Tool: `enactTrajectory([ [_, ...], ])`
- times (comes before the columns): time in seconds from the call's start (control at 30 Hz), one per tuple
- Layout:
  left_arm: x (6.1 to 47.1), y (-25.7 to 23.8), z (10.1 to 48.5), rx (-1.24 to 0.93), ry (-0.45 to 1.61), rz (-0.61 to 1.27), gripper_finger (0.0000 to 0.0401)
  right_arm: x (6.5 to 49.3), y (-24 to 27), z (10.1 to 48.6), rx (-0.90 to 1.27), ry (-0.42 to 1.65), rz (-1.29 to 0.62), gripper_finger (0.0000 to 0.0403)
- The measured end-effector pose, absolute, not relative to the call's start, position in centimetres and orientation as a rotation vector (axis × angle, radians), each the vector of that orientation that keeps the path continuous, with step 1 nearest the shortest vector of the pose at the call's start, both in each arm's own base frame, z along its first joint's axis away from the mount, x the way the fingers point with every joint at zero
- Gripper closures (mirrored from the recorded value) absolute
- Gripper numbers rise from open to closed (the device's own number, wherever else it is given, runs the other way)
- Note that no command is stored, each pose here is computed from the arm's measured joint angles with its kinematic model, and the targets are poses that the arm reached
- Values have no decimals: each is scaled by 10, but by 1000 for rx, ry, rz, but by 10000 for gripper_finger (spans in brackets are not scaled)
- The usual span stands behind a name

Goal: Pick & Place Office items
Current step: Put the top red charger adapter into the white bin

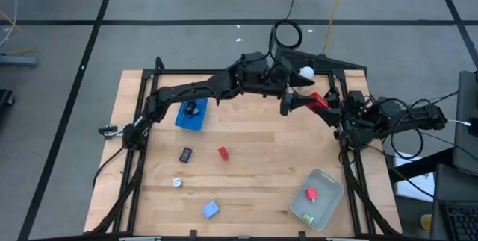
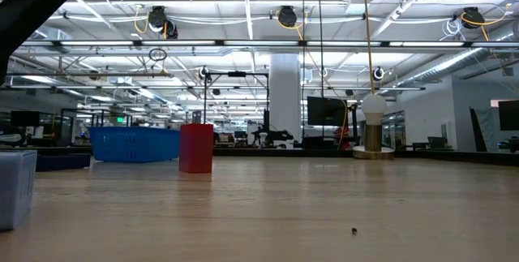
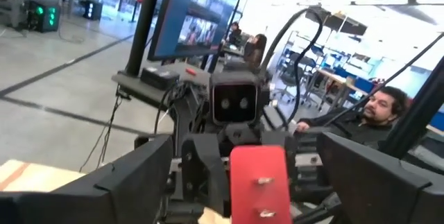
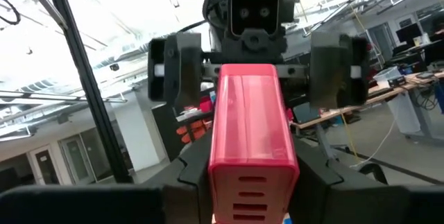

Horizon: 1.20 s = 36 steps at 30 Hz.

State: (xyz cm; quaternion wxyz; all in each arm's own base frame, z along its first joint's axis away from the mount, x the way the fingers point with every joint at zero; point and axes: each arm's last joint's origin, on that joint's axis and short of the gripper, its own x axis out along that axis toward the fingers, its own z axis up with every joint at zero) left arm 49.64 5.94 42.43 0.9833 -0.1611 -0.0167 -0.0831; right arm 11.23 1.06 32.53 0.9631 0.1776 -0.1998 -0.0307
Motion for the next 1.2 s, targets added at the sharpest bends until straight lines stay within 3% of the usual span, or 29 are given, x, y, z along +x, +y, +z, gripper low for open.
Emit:
enactTrajectory([
  [0.3,462,70,460,-274,-46,-123,34,107,11,327,348,-415,-29,290],
  [0.67,439,73,477,-282,-9,-5,34,109,23,320,456,-253,388,291],
  [1.2,439,72,479,-341,-31,62,34,123,39,300,416,66,854,289],
])
